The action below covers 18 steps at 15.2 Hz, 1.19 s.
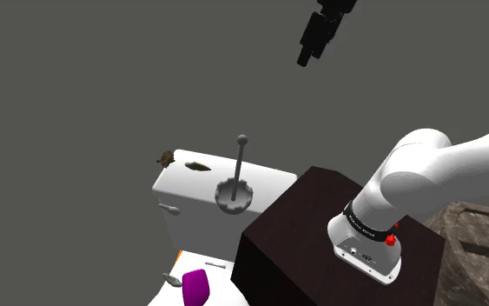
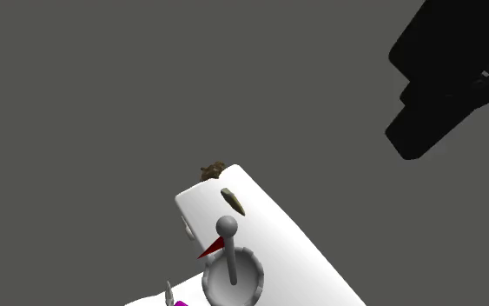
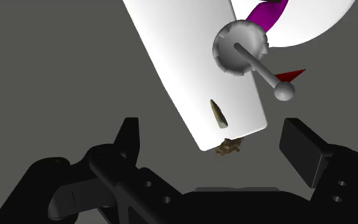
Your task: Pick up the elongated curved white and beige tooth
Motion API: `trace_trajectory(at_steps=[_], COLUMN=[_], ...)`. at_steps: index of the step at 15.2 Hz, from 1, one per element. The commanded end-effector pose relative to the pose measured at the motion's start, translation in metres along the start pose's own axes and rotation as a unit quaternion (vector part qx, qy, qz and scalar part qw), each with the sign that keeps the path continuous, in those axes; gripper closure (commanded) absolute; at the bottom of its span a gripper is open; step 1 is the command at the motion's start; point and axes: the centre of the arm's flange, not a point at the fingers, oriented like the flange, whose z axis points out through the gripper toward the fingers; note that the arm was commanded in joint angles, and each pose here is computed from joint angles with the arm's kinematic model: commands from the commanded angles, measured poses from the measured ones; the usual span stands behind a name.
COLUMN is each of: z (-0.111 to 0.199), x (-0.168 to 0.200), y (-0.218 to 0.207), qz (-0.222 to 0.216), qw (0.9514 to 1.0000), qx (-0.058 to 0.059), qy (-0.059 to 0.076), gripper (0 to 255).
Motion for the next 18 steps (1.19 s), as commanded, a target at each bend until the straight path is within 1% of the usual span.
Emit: trace_trajectory(at_steps=[1, 9, 18], z=[0.0, 0.093, 0.198], x=[0.0, 0.048, 0.099], y=[0.0, -0.019, -0.043], qz=[0.0, -0.042, -0.09], qw=[1.0, 0.9991, 0.9959], qx=[0.0, -0.005, -0.011], qy=[0.0, -0.002, -0.005], gripper=[0, 0, 0])
